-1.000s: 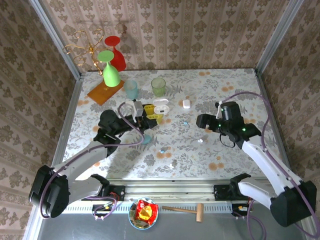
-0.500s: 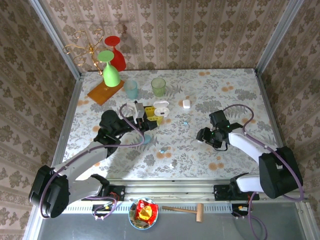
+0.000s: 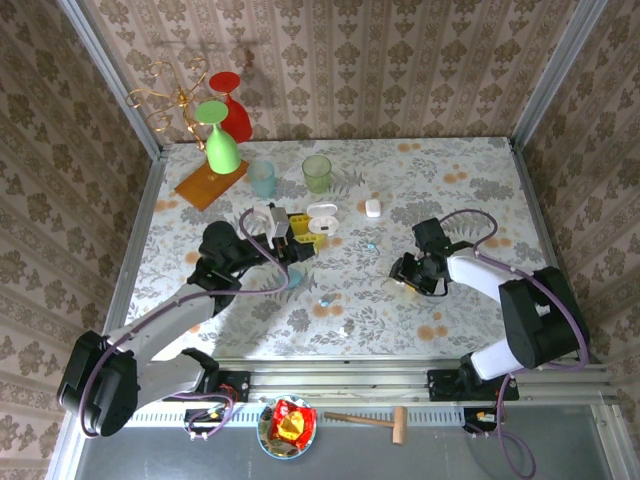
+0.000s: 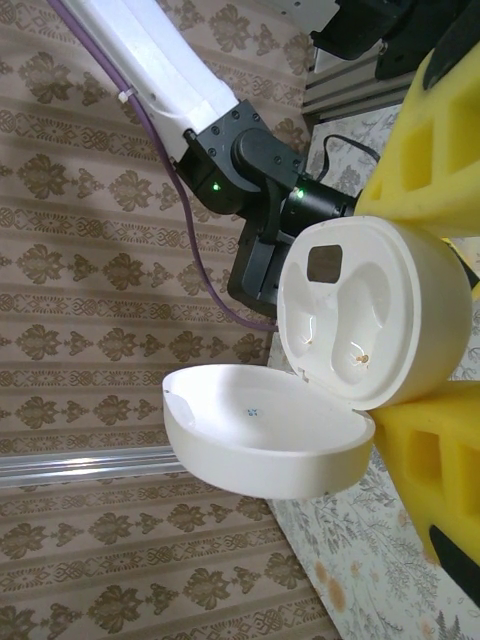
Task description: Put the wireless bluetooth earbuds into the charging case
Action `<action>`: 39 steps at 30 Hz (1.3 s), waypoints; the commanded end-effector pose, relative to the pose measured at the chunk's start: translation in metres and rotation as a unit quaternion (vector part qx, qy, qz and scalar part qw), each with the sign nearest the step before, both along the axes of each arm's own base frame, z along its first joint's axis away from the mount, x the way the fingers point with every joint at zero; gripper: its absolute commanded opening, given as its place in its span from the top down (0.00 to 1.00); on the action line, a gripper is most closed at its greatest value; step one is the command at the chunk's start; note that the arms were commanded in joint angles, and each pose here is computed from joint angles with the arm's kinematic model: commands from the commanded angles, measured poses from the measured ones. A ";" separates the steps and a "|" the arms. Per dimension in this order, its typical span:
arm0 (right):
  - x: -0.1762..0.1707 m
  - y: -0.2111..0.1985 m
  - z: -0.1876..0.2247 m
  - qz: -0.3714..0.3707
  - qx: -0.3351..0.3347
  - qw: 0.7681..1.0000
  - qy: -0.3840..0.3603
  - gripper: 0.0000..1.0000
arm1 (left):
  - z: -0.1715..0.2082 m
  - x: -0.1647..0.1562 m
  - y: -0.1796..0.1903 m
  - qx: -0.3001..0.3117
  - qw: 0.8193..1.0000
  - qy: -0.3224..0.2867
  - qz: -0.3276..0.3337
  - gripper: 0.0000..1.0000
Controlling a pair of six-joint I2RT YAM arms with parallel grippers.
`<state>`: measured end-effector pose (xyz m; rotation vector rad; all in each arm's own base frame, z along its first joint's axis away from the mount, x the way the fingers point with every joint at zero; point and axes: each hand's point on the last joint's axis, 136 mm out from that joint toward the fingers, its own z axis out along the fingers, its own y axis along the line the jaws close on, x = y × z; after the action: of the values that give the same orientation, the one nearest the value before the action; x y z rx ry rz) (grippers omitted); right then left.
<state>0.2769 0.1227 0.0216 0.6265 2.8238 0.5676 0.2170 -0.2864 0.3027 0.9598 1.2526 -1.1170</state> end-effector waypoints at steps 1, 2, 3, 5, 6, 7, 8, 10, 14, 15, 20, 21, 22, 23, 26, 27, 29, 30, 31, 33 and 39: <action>0.012 0.002 0.006 0.000 0.002 1.000 -0.011 0.57 | 0.004 -0.004 0.004 -0.002 1.000 -0.020 0.001 0.74; 0.013 0.001 0.006 -0.001 -0.001 1.000 -0.011 0.58 | 0.004 -0.004 0.004 -0.002 1.000 -0.020 0.002 0.74; 0.014 0.001 0.007 0.001 -0.004 1.000 -0.013 0.58 | 0.004 -0.003 0.004 -0.001 1.000 -0.020 0.004 0.74; 0.017 0.000 0.009 0.002 -0.007 1.000 -0.016 0.59 | 0.003 -0.003 0.004 -0.001 1.000 -0.021 0.005 0.74; 0.018 0.001 0.010 0.003 -0.008 1.000 -0.017 0.60 | 0.003 -0.003 0.004 0.000 1.000 -0.022 0.005 0.74; 0.020 0.001 0.010 0.005 -0.009 1.000 -0.018 0.60 | 0.003 -0.003 0.004 0.000 1.000 -0.022 0.005 0.74; 0.022 0.001 0.009 0.006 -0.010 1.000 -0.018 0.60 | 0.003 -0.003 0.004 0.000 1.000 -0.023 0.006 0.74; 0.026 0.002 0.007 0.009 -0.012 1.000 -0.018 0.60 | 0.003 -0.002 0.004 0.001 1.000 -0.024 0.006 0.73; 0.034 0.005 0.005 0.014 -0.012 1.000 -0.018 0.60 | 0.002 -0.001 0.004 0.002 1.000 -0.024 0.006 0.73; 0.036 0.005 0.006 0.016 -0.013 1.000 -0.021 0.60 | 0.002 -0.002 0.004 0.003 1.000 -0.025 0.006 0.73; 0.044 0.005 0.014 0.029 -0.022 0.999 -0.038 0.60 | 0.002 -0.003 0.005 0.004 1.000 -0.029 0.007 0.73; 0.044 0.003 0.016 0.032 -0.029 0.998 -0.038 0.60 | 0.002 -0.003 0.005 0.004 0.999 -0.031 0.007 0.73; 0.044 0.001 0.017 0.033 -0.036 0.998 -0.040 0.60 | 0.003 -0.003 0.005 0.004 0.999 -0.031 0.007 0.73; 0.043 -0.003 0.019 0.034 -0.047 0.997 -0.041 0.60 | 0.002 -0.003 0.005 0.004 0.999 -0.032 0.007 0.73; 0.037 -0.017 0.027 0.037 -0.087 0.994 -0.047 0.56 | 0.003 -0.003 0.005 0.004 0.999 -0.034 0.006 0.73; 0.034 -0.021 0.029 0.039 -0.101 0.993 -0.049 0.54 | 0.002 -0.003 0.005 0.004 0.999 -0.034 0.006 0.73; 0.028 -0.028 0.032 0.049 -0.128 0.989 -0.050 0.53 | 0.002 -0.003 0.005 0.005 0.999 -0.036 0.006 0.73; 0.025 -0.031 0.034 0.057 -0.144 0.987 -0.050 0.53 | 0.002 -0.003 0.005 0.005 0.999 -0.036 0.006 0.73; 0.022 -0.034 0.035 0.066 -0.160 0.984 -0.046 0.53 | 0.001 -0.003 0.005 0.005 0.999 -0.036 0.005 0.73; 0.016 -0.037 0.039 0.088 -0.194 0.976 -0.037 0.54 | 0.002 -0.004 0.005 0.005 0.999 -0.037 0.004 0.73; 0.009 -0.022 0.041 0.183 -0.248 0.951 -0.026 0.63 | 0.002 -0.004 0.004 0.005 0.999 -0.038 0.002 0.73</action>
<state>0.2918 0.1103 0.0602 0.1431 2.8339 0.0903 0.2163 -0.2858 0.2974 0.9844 1.2487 -1.0866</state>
